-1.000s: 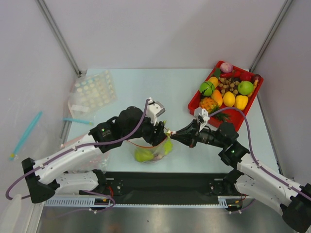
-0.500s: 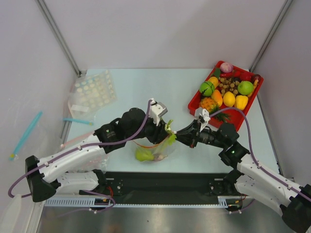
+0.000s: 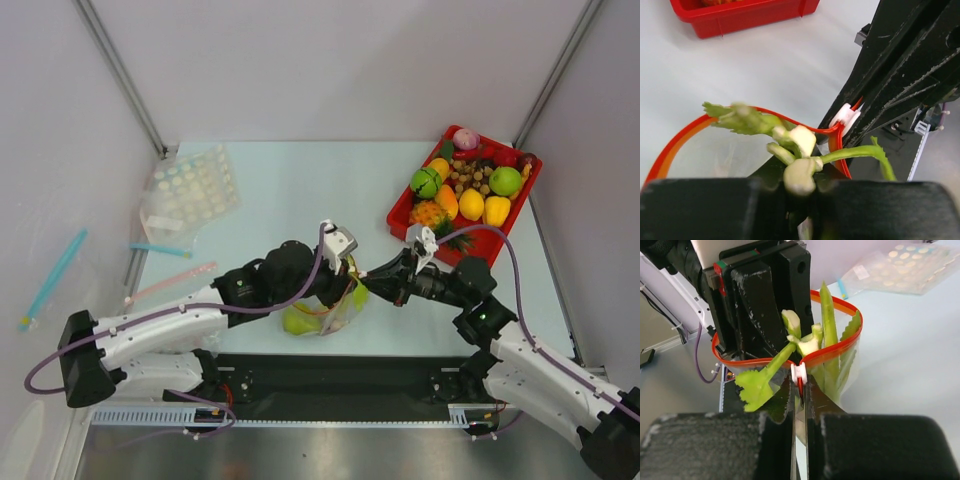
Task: Place the food in the zip-top bag and seal the zipper
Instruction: Adjust the fake fruit in the zipper food storage bag.
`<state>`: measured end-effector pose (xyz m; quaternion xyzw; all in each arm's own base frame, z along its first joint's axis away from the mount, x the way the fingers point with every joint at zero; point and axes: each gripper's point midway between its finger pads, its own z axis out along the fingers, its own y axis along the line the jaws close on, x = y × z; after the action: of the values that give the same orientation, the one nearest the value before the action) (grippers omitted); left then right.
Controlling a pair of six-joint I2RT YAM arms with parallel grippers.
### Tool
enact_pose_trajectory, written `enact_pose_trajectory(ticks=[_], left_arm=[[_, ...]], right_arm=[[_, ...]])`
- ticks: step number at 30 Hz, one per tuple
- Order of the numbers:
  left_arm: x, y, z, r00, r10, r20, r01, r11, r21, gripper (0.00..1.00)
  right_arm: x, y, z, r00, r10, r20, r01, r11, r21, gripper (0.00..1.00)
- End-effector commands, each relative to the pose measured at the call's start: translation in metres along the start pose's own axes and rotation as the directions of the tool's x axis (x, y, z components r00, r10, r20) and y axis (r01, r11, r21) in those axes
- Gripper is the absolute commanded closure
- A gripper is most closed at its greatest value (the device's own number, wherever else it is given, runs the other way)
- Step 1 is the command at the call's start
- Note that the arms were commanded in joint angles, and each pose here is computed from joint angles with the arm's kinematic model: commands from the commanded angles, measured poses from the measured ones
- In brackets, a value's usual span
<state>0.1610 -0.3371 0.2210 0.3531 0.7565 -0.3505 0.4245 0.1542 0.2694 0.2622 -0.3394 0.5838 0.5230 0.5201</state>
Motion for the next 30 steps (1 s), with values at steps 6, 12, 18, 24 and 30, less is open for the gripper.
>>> enact_pose_trajectory(ticks=[6,12,18,24,30], left_arm=[[0.024,0.014,0.014,0.999,0.051,-0.017,-0.052,0.994,-0.093,1.00],[0.054,0.015,0.021,0.996,0.059,-0.071,-0.066,0.994,-0.088,1.00],[0.089,0.015,0.040,0.984,0.069,-0.167,-0.079,0.995,-0.054,1.00],[0.116,0.017,0.055,0.976,0.063,-0.208,-0.074,0.996,-0.045,1.00],[0.136,0.019,0.057,0.969,0.033,-0.243,-0.046,0.998,-0.045,0.99]], right_arm=[[-0.026,-0.011,-0.009,0.994,-0.038,0.104,0.029,0.996,0.081,1.00],[-0.031,-0.016,-0.017,0.989,-0.045,0.143,0.029,0.993,0.111,1.00],[-0.038,-0.012,-0.025,0.979,-0.074,0.188,0.051,0.991,0.123,1.00],[-0.042,-0.013,-0.028,0.977,-0.080,0.198,0.054,0.990,0.134,1.00],[-0.049,-0.015,-0.035,0.969,-0.092,0.227,0.055,0.985,0.165,1.00]])
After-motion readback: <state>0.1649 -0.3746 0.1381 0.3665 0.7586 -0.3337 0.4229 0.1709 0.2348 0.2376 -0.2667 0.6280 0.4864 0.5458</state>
